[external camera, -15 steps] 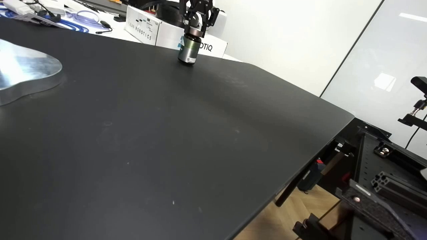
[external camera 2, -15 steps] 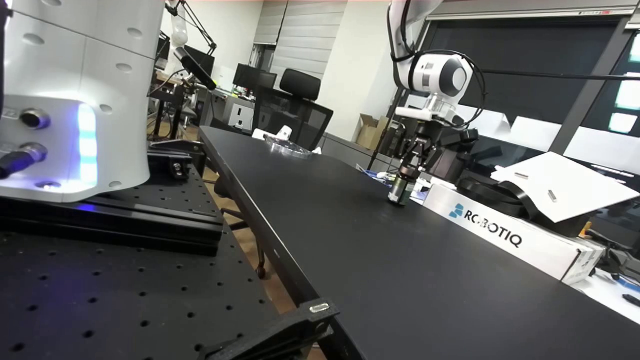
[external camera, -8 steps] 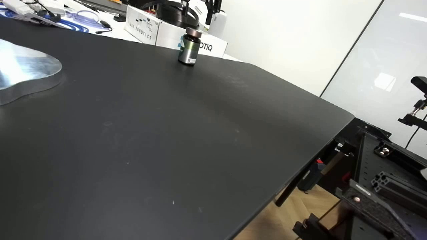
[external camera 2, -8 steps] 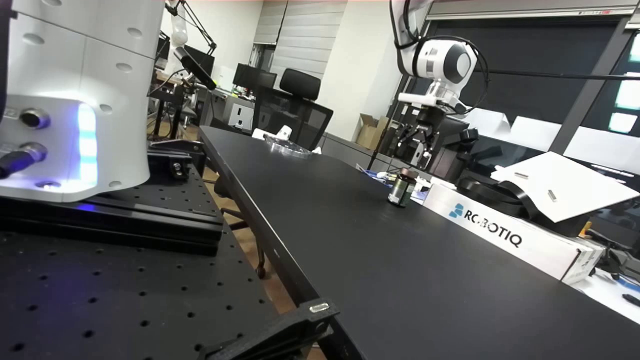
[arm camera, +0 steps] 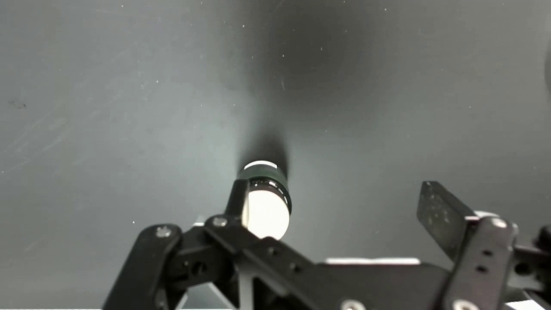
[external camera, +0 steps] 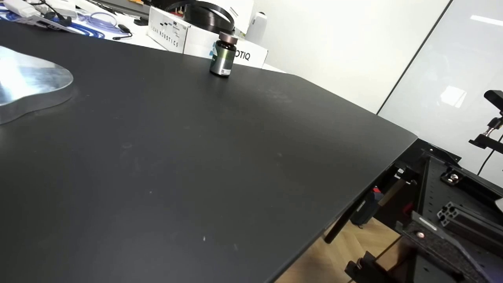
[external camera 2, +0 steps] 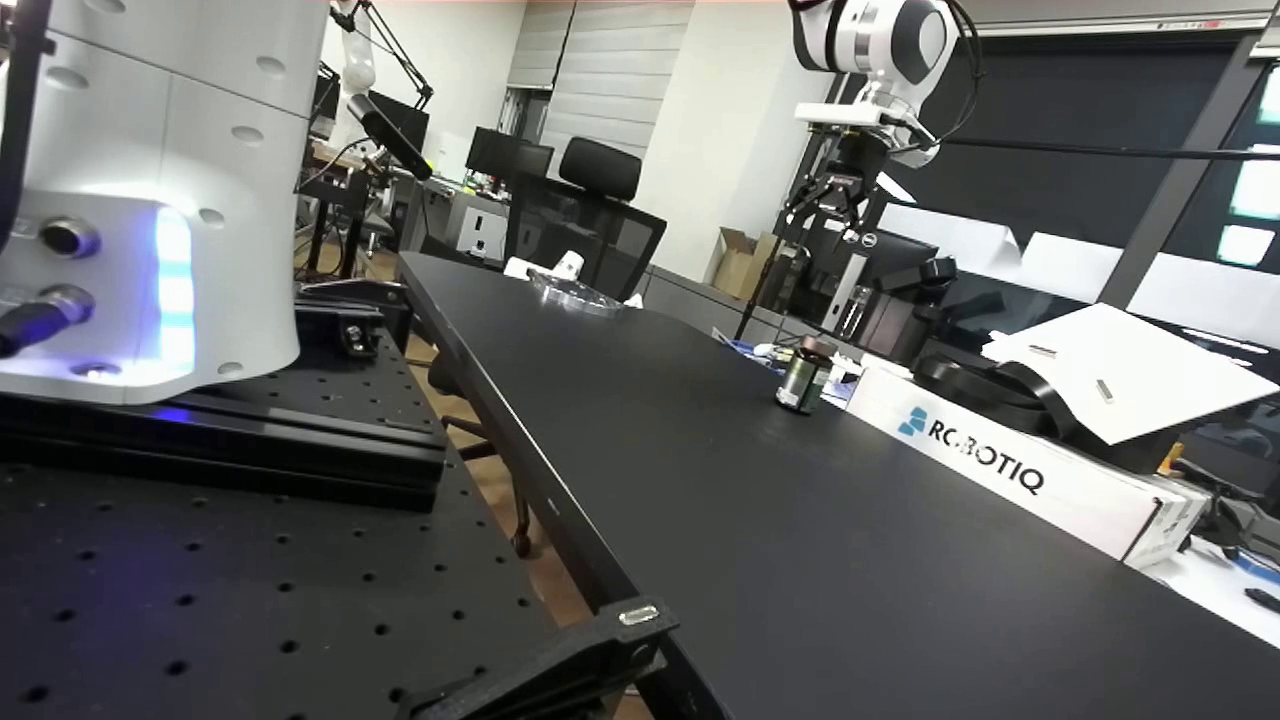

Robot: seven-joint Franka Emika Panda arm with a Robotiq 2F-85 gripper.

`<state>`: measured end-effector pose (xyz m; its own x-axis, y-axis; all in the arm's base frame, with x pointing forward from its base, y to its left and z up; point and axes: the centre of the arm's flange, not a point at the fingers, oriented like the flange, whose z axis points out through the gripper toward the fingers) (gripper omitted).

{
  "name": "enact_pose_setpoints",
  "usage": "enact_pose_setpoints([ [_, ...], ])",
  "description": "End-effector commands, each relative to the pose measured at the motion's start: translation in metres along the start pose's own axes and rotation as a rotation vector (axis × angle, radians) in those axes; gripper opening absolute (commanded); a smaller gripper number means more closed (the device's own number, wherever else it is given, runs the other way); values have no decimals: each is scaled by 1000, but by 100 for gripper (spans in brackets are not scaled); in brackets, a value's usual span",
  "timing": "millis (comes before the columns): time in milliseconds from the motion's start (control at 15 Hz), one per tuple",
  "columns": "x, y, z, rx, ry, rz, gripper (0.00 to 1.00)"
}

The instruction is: Pick up the medicine bottle and move it forward.

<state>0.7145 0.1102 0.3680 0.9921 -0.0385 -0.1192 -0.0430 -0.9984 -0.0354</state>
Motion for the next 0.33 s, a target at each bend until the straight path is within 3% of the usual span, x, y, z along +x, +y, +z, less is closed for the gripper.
enact_pose_setpoints([
  [0, -3, -1, 1, -2, -6, -2, 100],
  [267, -5, 0, 6, -4, -18, -6, 100],
])
